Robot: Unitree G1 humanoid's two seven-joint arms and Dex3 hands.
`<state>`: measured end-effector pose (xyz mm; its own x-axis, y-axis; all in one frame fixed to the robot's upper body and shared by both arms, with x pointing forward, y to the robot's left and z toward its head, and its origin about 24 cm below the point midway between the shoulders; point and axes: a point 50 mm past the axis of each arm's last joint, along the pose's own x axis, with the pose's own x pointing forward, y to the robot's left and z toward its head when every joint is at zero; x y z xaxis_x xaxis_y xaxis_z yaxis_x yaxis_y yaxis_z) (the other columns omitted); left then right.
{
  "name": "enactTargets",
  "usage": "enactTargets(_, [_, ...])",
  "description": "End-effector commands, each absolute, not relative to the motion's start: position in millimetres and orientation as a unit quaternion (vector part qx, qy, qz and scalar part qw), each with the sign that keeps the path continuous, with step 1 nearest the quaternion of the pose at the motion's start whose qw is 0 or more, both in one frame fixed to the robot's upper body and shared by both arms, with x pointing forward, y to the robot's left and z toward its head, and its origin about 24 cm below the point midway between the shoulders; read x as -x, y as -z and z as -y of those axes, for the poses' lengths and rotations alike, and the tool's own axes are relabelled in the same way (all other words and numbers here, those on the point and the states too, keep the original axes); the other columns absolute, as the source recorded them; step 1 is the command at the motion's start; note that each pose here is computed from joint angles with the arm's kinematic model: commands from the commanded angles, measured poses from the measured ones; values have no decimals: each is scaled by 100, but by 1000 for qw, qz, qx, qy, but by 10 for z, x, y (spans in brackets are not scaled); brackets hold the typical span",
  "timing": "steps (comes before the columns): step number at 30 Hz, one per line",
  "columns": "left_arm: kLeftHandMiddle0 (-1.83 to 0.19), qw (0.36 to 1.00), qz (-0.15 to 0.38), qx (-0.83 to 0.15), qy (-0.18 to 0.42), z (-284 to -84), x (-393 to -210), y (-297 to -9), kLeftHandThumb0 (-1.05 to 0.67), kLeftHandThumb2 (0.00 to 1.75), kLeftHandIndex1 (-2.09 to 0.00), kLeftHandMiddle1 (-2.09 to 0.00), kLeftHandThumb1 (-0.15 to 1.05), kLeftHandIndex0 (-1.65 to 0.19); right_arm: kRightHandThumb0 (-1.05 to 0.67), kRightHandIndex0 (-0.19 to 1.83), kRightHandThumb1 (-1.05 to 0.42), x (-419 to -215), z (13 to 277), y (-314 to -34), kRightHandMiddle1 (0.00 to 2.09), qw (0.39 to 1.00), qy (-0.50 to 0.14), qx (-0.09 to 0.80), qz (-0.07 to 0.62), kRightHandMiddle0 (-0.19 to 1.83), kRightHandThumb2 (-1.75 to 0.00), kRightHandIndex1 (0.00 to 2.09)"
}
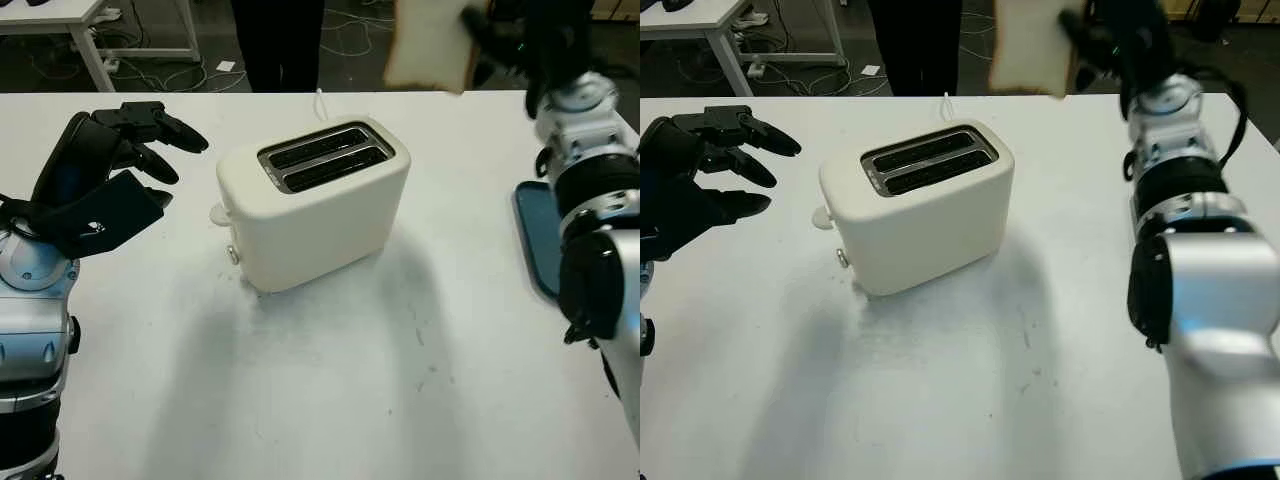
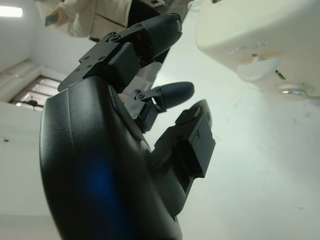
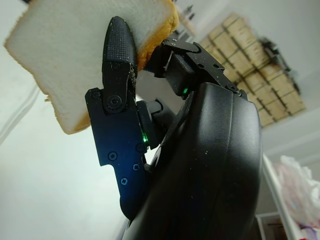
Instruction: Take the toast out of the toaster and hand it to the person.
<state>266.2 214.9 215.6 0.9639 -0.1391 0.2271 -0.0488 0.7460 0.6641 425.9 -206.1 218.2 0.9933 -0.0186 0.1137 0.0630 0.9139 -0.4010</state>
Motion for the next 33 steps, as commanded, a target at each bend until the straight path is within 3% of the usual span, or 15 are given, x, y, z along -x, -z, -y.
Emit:
enactTargets(1, [-70, 922, 137, -362, 24, -2149, -2649, -2188, 61, 4, -78, -111, 92, -71, -37, 86, -92, -4257, 2061, -2076, 175, 980, 35, 193, 36, 62, -36, 175])
enactTargets(9, [-70, 922, 135, -361, 25, -2143, -2636, -2166, 62, 5, -76, -109, 92, -71, -30, 78, -92, -4236, 2046, -1861, 175, 989, 63, 132, 19, 51, -40, 175])
enactTargets(22, [-69, 923, 130, -360, 27, -2151, -2632, -2155, 60, 5, -75, -108, 92, -71, -32, 80, -92, -4226, 2023, -1774, 175, 987, 95, 127, 12, 60, -38, 175])
enactTargets(33, [-69, 925, 128, -358, 25, -2159, -2630, -2152, 59, 6, -74, -107, 92, -72, -27, 79, -92, -4208, 1971, -1649, 175, 986, 90, 137, 5, 54, -35, 175])
